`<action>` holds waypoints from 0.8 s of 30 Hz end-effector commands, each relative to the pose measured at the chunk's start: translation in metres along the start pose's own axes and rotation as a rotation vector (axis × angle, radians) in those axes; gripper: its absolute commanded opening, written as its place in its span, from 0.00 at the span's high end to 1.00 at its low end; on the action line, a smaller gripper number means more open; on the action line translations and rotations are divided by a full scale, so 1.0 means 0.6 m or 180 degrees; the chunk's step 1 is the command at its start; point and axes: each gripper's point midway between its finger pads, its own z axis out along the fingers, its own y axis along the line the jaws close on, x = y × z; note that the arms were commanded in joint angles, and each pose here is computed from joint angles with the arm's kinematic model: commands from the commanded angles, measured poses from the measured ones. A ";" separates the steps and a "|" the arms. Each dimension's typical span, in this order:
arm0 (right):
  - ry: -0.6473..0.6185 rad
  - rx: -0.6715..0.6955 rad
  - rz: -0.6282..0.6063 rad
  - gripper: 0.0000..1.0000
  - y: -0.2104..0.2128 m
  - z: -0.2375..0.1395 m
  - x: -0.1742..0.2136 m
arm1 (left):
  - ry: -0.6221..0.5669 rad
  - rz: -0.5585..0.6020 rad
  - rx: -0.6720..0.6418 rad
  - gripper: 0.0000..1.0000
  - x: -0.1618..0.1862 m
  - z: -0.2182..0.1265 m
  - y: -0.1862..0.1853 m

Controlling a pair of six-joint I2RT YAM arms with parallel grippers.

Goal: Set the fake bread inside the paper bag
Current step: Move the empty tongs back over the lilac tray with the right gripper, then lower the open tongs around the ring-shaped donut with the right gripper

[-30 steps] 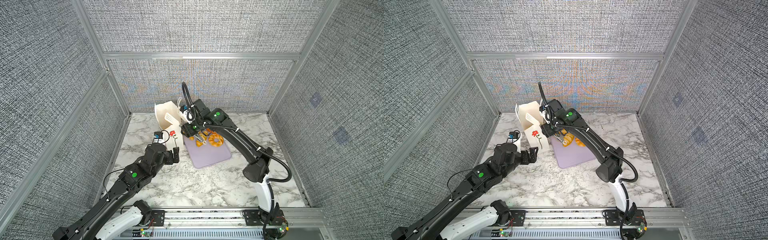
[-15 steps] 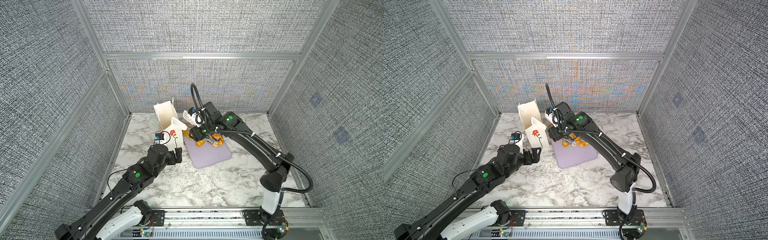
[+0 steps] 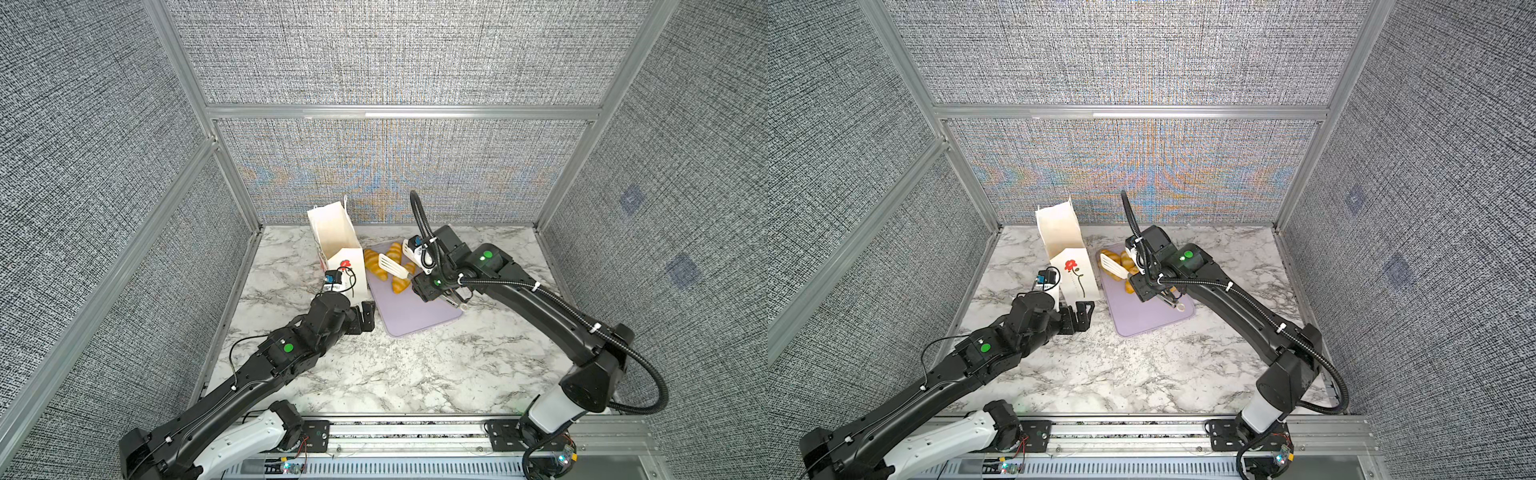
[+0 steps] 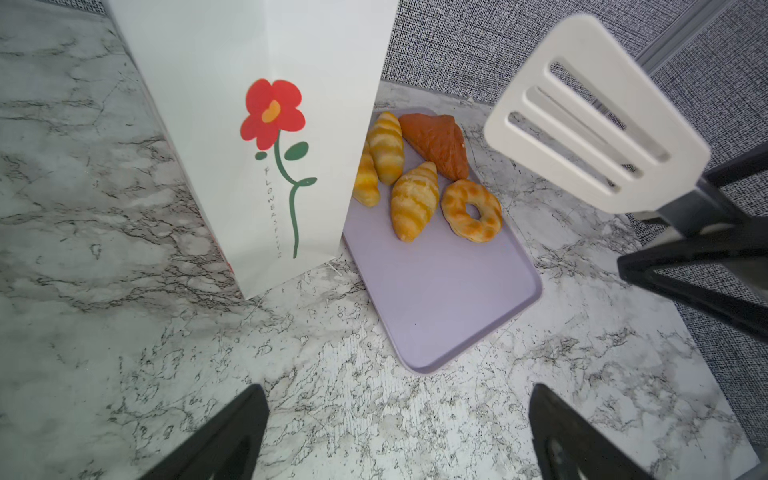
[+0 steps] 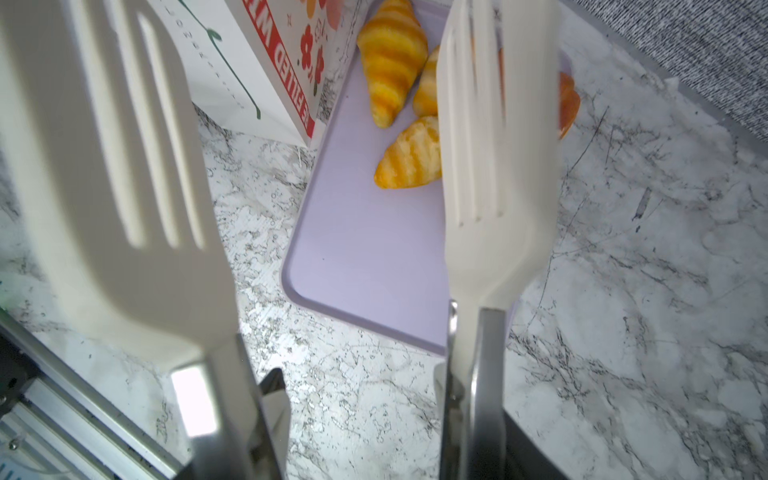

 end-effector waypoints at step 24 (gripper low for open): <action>0.0906 0.0277 0.0160 0.46 -0.115 0.132 0.148 | 0.0266 -0.0352 0.0298 0.01 0.065 0.077 -0.057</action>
